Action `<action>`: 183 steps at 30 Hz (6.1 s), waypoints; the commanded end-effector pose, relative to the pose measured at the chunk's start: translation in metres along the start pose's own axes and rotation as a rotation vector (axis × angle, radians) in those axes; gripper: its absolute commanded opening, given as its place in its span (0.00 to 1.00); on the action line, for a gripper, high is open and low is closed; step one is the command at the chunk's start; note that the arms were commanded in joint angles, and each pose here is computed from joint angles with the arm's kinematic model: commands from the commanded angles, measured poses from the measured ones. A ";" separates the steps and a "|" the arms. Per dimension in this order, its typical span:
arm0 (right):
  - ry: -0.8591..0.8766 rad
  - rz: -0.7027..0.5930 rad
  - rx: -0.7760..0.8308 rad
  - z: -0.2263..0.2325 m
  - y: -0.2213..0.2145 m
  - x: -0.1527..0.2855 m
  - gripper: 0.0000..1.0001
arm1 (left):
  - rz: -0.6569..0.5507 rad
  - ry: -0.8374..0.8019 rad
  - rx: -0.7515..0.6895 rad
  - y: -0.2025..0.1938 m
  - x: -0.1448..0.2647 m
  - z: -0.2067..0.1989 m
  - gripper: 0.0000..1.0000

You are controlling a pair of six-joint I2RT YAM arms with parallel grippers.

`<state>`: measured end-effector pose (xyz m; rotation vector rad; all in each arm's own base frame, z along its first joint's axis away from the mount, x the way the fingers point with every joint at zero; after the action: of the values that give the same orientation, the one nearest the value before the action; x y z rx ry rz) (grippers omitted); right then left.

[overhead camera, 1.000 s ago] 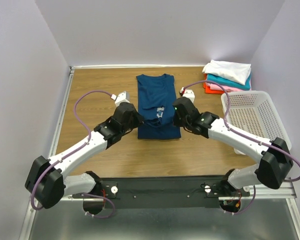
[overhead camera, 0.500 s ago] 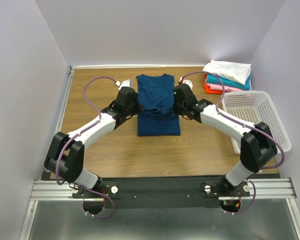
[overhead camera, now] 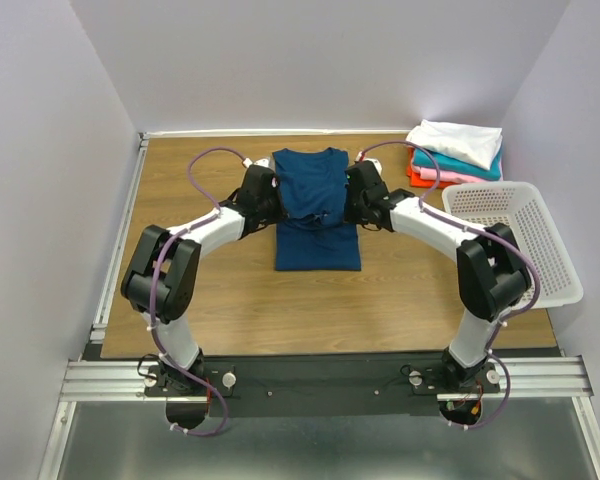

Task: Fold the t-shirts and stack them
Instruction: Fold the tshirt

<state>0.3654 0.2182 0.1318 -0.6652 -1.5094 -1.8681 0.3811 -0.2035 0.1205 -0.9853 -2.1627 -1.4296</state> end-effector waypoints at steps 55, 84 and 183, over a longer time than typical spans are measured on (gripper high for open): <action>0.242 -0.173 0.132 0.103 0.068 -0.054 1.00 | -0.229 -0.058 0.157 -0.075 0.149 0.053 0.98; -0.097 -0.253 -0.351 -0.081 -0.039 0.072 1.00 | 0.138 -0.144 0.070 -0.136 0.054 0.032 0.41; 0.275 -0.089 -0.166 -0.015 0.030 0.125 0.01 | -0.487 0.000 0.128 0.045 0.160 -0.015 0.00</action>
<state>0.2770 0.1910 0.2367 -0.3556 -1.1636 -2.0300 0.2763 -0.1544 0.2422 -0.5108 -2.5664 -1.3821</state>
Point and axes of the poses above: each gripper's point midway between its finger pads, its own x axis back along the fingers, its own z axis along the line the jaws close on, y = z × x, the point moved 5 cm from there along x, back along the fingers, and after that the axes turned 3 degrees about -x, right-handed, at the moved point
